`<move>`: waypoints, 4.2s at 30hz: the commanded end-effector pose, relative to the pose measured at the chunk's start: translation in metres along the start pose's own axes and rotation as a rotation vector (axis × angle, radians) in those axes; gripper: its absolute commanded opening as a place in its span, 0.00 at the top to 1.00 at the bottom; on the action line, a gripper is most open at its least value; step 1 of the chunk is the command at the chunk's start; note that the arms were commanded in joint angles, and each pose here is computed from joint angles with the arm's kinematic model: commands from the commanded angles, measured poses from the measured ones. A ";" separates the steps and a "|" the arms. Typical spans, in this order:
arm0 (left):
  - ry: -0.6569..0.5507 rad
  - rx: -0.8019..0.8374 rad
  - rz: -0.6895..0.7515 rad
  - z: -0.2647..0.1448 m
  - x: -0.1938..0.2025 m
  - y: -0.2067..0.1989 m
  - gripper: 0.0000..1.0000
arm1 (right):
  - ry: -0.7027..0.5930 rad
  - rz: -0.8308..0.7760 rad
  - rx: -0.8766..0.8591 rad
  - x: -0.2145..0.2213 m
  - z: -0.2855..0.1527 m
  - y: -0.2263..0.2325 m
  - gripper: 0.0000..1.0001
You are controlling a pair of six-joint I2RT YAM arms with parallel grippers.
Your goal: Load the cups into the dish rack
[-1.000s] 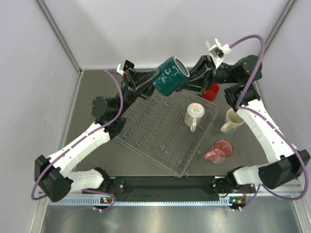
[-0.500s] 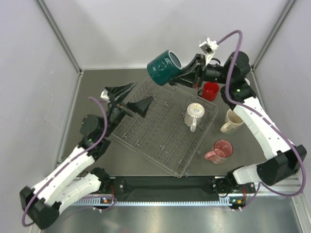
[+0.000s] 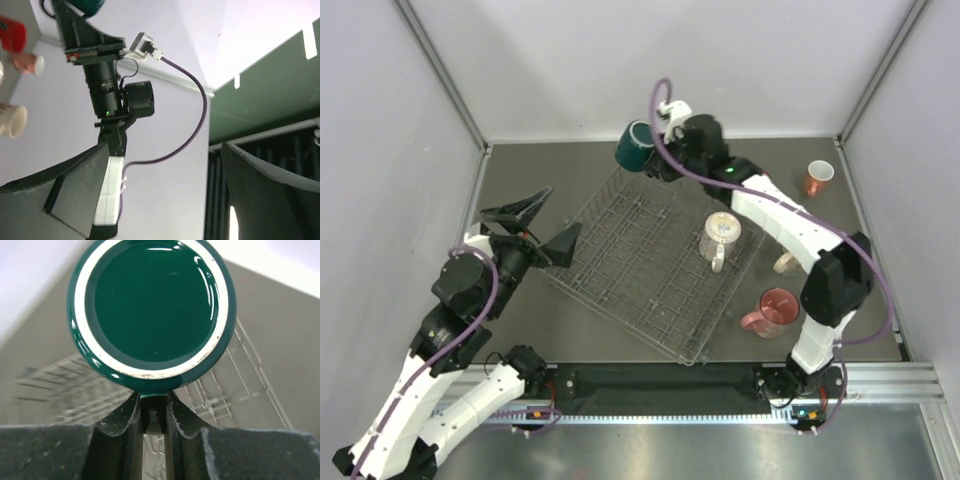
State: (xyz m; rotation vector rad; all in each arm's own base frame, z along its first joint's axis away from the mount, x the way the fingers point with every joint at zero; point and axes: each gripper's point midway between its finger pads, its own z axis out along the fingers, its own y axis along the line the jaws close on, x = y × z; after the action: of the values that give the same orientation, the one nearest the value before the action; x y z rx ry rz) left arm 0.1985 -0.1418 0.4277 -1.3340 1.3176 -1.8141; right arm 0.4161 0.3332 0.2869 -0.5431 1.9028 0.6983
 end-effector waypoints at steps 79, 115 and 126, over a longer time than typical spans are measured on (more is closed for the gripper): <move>-0.528 -1.258 1.083 0.032 -0.177 0.075 0.01 | -0.044 -0.054 0.364 0.021 -0.110 0.003 0.18; -1.177 -1.812 0.525 -0.192 -0.320 0.147 0.12 | 0.019 0.003 -0.041 0.018 -0.220 0.087 0.00; -1.066 -1.959 0.531 -0.199 -0.330 0.155 0.21 | 0.022 -0.019 -0.038 0.020 -0.221 0.084 0.00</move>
State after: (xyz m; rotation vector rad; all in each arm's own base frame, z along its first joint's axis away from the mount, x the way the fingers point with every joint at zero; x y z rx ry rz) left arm 0.1382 0.1552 0.1462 -1.8275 1.9753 0.9923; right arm 0.2156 0.2419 0.3354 -0.5704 1.9900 0.6861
